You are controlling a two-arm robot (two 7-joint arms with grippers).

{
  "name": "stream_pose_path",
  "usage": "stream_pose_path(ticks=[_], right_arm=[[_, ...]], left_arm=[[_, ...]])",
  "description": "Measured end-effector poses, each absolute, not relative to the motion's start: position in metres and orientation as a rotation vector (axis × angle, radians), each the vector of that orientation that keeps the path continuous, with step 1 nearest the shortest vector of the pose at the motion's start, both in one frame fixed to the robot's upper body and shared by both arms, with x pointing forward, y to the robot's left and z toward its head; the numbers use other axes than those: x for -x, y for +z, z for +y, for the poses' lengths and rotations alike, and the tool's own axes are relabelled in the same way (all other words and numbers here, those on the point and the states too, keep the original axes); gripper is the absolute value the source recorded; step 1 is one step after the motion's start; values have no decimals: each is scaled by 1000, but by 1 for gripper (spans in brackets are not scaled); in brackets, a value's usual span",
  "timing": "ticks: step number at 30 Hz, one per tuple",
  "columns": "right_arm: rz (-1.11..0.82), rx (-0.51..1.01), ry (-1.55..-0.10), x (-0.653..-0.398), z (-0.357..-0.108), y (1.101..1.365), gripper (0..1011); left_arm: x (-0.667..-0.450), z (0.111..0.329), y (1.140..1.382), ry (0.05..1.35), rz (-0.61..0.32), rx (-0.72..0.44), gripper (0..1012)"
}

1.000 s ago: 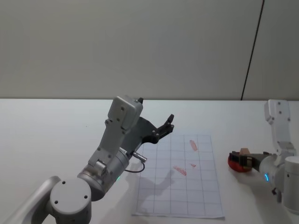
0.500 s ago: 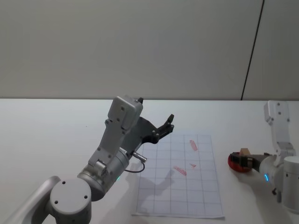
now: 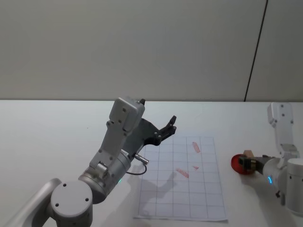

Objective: Use the one hand to pick up the stamp and affix it onto the A4 paper.

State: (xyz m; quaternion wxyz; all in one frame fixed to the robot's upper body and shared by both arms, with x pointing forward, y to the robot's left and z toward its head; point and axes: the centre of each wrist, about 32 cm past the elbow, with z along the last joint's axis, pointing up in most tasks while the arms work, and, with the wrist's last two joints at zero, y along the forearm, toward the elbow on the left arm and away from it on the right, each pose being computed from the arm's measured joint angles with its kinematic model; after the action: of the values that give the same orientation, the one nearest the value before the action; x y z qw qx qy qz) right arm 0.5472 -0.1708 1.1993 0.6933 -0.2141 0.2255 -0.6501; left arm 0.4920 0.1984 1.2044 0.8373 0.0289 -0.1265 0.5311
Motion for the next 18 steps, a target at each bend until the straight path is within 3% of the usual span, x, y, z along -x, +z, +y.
stream_pose_path(ticks=[13,18], right_arm=[[504,479,-1452,-548,-171,1199,264],[504,479,-1452,-548,-171,1199,219]], left_arm=[[-492,198,1204,1124,-268,-61,1002],[-492,198,1204,1124,-268,-61,1002]])
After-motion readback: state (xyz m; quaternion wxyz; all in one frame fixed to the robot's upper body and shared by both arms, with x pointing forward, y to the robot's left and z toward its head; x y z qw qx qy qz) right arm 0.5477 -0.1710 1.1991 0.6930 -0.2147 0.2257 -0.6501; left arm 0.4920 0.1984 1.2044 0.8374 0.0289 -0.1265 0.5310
